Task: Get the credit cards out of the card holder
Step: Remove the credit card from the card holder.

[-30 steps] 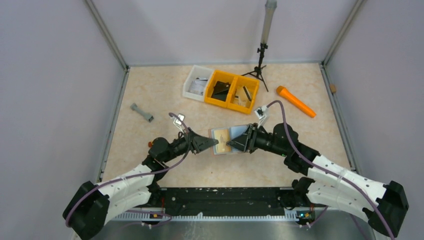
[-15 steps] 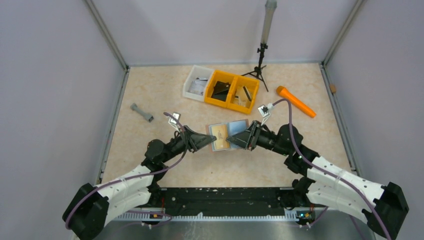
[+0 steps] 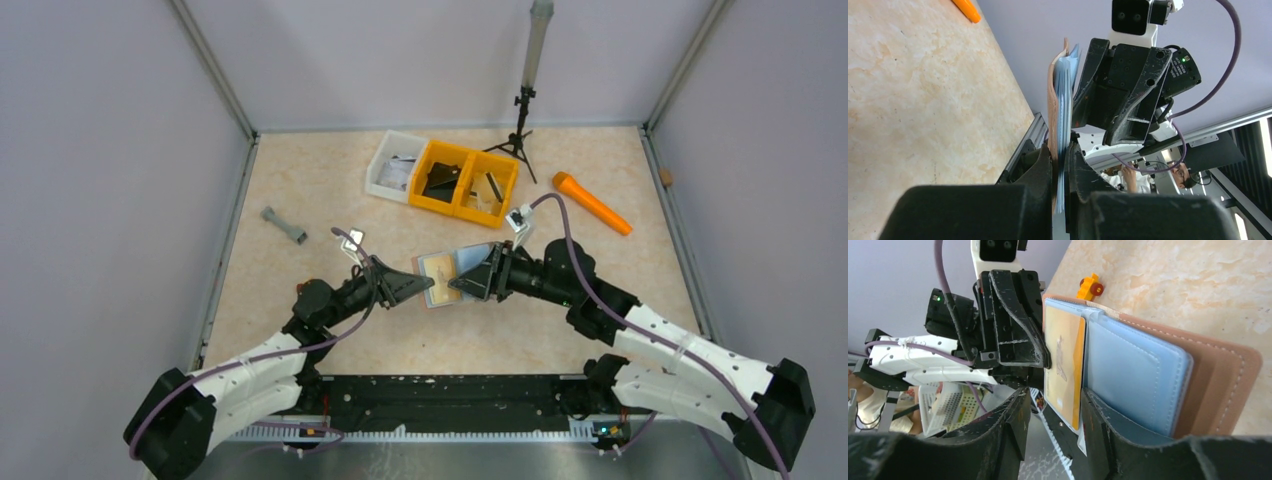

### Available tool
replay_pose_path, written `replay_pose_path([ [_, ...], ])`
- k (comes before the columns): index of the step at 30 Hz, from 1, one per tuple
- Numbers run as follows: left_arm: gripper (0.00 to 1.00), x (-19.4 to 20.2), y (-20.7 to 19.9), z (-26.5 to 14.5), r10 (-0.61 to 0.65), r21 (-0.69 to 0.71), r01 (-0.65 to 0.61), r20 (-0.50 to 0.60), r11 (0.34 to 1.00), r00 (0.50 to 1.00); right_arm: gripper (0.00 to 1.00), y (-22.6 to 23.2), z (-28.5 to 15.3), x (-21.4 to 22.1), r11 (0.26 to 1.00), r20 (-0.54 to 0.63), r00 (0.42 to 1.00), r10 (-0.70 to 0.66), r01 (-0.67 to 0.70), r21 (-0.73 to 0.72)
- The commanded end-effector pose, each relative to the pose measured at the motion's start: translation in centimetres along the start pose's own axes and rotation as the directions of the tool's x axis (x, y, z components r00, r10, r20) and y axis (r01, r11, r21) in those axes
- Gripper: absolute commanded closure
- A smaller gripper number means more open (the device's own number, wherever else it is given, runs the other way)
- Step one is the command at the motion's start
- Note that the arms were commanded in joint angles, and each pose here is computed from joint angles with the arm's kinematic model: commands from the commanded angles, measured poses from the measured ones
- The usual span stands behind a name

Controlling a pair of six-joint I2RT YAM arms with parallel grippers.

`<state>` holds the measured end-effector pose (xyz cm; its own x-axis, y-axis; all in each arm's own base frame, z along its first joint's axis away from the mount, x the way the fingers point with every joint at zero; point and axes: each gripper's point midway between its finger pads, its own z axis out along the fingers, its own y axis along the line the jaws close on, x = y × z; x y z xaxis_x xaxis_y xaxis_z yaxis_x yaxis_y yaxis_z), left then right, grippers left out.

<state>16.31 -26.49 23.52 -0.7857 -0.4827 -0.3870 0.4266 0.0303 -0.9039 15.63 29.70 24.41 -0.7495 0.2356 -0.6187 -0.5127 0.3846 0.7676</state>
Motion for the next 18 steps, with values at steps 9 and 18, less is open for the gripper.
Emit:
replay_pose_path([
  [9, 0.81, 0.6, -5.4, -0.1, 0.064, 0.215, -0.053, -0.043, 0.975, 0.997, 0.73, 2.3, 0.4, 0.8, 0.987, -0.036, 0.998, 0.060, -0.064, -0.144],
  [18, 0.95, 0.6, -5.5, -0.4, 0.066, 0.216, -0.056, -0.036, 0.975, 0.997, 0.88, 3.5, -0.2, 0.2, 0.970, 0.008, 0.994, 0.112, -0.108, -0.218],
])
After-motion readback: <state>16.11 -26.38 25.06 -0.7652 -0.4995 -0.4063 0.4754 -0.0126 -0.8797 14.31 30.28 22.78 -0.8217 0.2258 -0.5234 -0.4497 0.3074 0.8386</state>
